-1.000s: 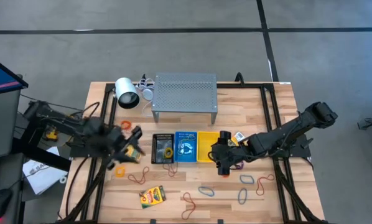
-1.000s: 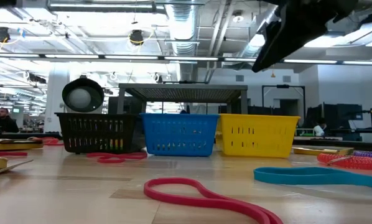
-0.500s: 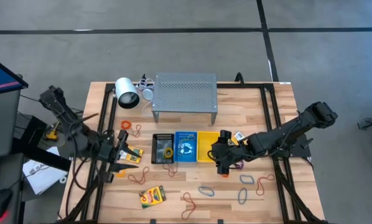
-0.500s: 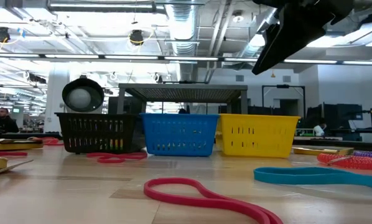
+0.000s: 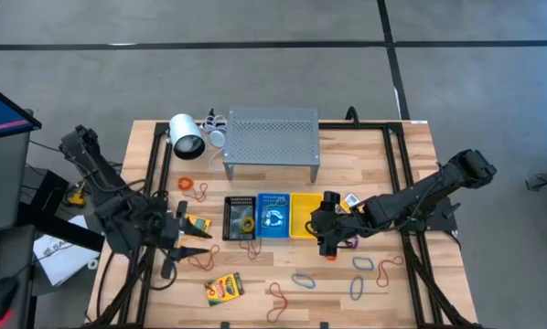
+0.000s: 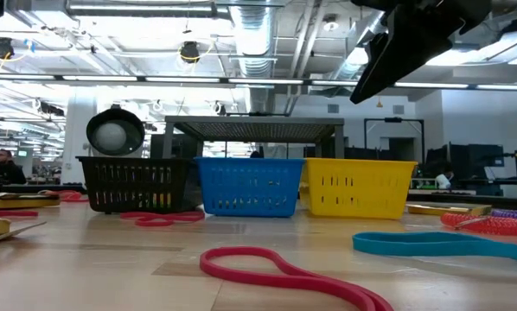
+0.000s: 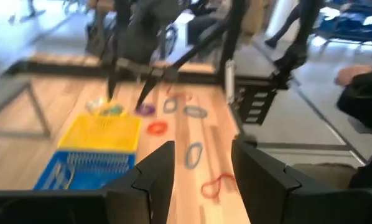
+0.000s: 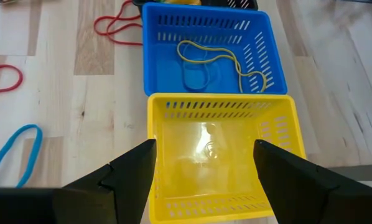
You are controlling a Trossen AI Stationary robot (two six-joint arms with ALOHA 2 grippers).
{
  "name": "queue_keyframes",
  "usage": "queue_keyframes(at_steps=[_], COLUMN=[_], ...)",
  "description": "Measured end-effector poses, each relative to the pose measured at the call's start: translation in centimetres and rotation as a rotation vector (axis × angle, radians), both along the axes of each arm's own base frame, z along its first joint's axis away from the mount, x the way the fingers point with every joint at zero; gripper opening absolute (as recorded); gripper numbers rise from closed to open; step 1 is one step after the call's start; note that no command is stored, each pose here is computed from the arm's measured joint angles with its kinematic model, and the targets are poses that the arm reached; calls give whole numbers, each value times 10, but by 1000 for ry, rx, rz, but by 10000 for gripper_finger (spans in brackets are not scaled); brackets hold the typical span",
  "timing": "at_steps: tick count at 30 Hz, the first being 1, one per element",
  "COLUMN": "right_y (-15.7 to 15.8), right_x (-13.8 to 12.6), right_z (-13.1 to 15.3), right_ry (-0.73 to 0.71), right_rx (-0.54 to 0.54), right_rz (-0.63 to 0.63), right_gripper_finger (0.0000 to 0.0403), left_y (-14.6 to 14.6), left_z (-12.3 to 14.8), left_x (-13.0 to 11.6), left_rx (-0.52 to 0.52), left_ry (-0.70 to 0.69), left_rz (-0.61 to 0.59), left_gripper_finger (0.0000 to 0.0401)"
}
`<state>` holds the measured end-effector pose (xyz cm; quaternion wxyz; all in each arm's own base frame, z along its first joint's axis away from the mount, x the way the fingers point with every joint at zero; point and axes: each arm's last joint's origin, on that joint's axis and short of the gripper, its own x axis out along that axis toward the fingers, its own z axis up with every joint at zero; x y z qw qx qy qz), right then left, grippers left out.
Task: Pick & Place Office Desk Supplies
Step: Put the yellow crayon box into the yellow basket
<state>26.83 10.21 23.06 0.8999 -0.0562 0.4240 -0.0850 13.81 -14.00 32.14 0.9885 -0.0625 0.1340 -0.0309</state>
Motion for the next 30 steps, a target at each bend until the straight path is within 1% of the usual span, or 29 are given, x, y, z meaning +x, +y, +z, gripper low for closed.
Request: queue_keyframes(at_steps=[6, 12, 19, 25, 30], right_y=[6, 10, 12, 12, 12], right_x=[-2, -4, -4, -4, -4], right_z=[0, 0, 0, 0, 0], right_ry=[-3, -8, -11, -10, -10], right_rx=[2, 8, 19, 19, 19], right_rz=[21, 32, 26, 26, 26], right_gripper_finger=[265, 265, 265, 265, 265], left_y=[7, 12, 18, 27, 31], left_z=[-16, -31, -50, -67, -77], left_x=[-2, 3, 18, 27, 36], left_rx=[-76, -84, -95, -94, -117], left_ry=[130, 234, 412, 565, 646], left_rz=[103, 185, 241, 327, 370], left_gripper_finger=[153, 153, 153, 153, 153])
